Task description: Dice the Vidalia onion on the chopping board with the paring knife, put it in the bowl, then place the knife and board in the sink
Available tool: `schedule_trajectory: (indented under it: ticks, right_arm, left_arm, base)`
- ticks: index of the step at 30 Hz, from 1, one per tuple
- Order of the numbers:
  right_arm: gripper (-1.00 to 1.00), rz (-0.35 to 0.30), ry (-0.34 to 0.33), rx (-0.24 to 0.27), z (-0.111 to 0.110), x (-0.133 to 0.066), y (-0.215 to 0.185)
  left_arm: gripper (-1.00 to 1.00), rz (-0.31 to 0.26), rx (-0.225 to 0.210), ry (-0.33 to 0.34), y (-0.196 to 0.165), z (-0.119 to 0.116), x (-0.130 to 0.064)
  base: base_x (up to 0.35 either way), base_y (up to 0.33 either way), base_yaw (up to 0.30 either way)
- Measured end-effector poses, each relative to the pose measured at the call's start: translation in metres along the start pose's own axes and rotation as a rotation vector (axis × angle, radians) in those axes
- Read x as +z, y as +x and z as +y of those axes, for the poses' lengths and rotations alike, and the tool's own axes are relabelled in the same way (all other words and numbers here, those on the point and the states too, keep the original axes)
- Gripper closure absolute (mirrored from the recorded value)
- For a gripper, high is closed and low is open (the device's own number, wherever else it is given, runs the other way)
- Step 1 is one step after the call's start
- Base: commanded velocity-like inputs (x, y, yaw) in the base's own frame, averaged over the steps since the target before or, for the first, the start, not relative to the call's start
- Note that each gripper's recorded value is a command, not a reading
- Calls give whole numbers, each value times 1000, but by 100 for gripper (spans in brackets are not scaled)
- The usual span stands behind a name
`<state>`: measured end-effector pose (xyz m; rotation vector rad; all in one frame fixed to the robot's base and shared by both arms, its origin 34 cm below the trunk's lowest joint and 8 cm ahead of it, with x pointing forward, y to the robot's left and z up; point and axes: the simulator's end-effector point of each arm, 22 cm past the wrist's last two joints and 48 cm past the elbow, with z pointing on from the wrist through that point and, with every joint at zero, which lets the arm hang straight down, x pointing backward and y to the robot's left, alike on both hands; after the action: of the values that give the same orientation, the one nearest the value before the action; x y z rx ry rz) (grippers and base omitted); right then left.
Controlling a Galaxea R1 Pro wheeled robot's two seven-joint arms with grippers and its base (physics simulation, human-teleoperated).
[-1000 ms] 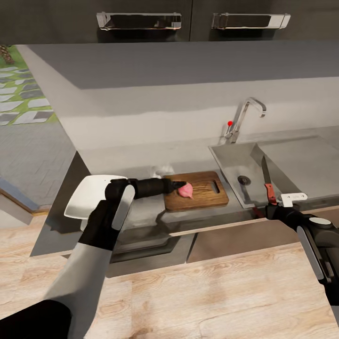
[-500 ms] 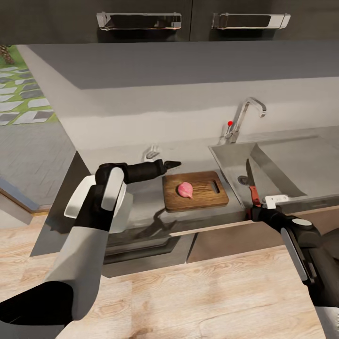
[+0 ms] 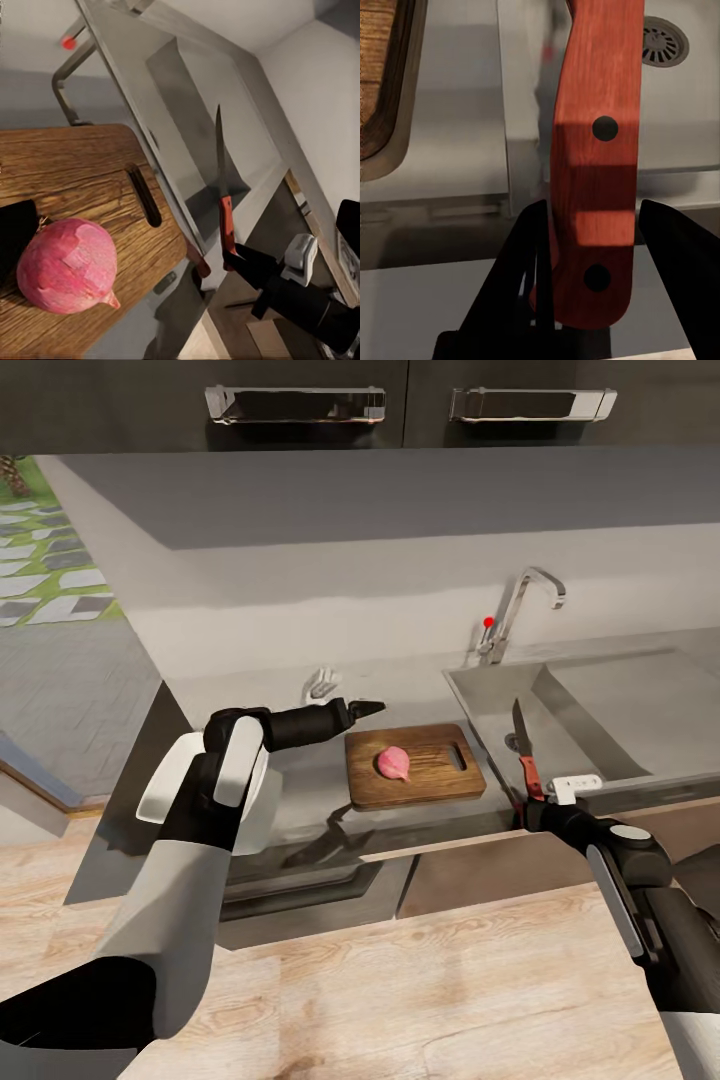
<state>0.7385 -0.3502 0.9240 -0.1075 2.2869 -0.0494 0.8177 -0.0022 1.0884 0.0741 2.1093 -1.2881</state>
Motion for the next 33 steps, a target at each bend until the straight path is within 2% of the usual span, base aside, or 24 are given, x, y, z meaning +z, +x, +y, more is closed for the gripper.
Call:
schedule_trajectory:
  ticks: [7, 11, 19, 20, 22, 28, 33]
  right_arm:
    - [100, 0, 0, 0, 0, 0, 0]
    - [100, 0, 0, 0, 0, 0, 0]
    - [100, 0, 1, 0, 0, 0, 0]
    - [100, 0, 1, -1, 0, 0, 0]
    - [100, 0, 1, 0, 0, 0, 0]
    - [100, 0, 0, 0, 0, 0, 0]
    - [100, -1, -1, -1, 0, 0, 0]
  left_arm:
    - [-100, 27, -80, 17, 12, 11, 7]
    - [-100, 33, -154, 66, 14, 8, 12]
    - [-100, 35, -223, 92, 13, 12, 17]
    - [-100, 43, -243, 88, 15, 17, 20]
    - [-100, 50, -258, 86, 15, 19, 22]
    - [-100, 51, -261, 89, 9, 17, 24]
    - [-100, 41, -285, 120, 4, 11, 24]
  base:
    - [0, 0, 0]
    - [0, 0, 0]
    - [0, 0, 0]
    - [0, 0, 0]
    - [0, 0, 0]
    - [0, 0, 0]
    - [0, 0, 0]
